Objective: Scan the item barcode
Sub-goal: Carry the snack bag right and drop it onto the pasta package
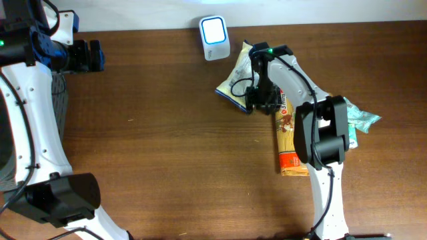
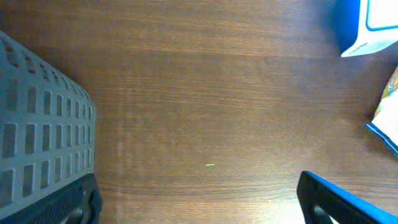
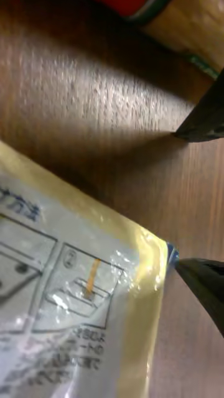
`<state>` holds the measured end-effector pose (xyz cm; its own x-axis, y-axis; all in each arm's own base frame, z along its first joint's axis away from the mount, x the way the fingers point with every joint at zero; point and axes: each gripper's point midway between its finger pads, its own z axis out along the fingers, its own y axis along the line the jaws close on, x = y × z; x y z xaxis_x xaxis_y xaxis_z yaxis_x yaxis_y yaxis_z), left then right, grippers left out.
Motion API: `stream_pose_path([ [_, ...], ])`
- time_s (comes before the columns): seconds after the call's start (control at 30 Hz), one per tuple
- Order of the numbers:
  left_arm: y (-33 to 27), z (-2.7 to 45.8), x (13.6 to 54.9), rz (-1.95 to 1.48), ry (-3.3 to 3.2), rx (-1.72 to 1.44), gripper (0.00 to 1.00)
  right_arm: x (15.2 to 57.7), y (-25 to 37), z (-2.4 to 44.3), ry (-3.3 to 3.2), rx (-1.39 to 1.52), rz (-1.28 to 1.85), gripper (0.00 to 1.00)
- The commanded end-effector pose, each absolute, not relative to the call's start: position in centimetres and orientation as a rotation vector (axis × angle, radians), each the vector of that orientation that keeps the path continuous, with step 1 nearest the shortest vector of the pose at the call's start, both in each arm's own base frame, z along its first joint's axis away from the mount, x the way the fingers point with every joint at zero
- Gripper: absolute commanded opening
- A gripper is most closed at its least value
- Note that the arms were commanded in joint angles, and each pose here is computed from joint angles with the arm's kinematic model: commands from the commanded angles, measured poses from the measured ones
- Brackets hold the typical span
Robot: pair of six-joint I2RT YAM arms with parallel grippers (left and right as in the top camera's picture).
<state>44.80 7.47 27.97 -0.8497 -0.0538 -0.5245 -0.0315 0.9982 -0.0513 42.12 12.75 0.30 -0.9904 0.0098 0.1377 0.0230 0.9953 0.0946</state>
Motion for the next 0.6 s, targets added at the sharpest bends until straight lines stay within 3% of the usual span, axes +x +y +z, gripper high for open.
stream_pose_path([
  [0.0, 7.5, 28.4, 44.8, -0.054, 2.573, -0.07, 0.99, 43.5, 14.6, 4.5, -3.038, 0.037, -0.426, 0.64],
  [0.07, 7.5, 28.4, 44.8, -0.054, 2.573, -0.07, 0.99, 45.7, 13.7, 8.6, -3.161, 0.031, -0.469, 0.77],
  [0.17, 7.5, 28.4, 44.8, -0.054, 2.573, -0.07, 0.99, 50.6, 12.4, 7.3, -3.288, -0.112, -0.534, 0.96],
  [0.4, 7.5, 28.4, 44.8, -0.054, 2.573, -0.07, 0.99, 54.2, 13.2, -1.5, -3.312, -0.13, -0.567, 0.99],
  [0.43, 7.5, 28.4, 44.8, -0.054, 2.573, -0.07, 0.99, 54.0, 13.2, -2.3, -3.295, -0.132, -0.567, 0.75],
  [0.47, 7.5, 28.4, 44.8, -0.055, 2.573, -0.07, 0.99, 53.4, 13.4, -2.7, -3.263, -0.133, -0.585, 0.29],
  [0.5, 7.5, 28.4, 44.8, -0.054, 2.573, -0.07, 0.99, 53.2, 13.4, -2.8, -3.254, -0.135, -0.581, 0.07],
  [0.57, 7.5, 28.4, 44.8, -0.054, 2.573, -0.07, 0.99, 52.2, 13.2, -3.0, -3.213, -0.144, -0.559, 0.04],
])
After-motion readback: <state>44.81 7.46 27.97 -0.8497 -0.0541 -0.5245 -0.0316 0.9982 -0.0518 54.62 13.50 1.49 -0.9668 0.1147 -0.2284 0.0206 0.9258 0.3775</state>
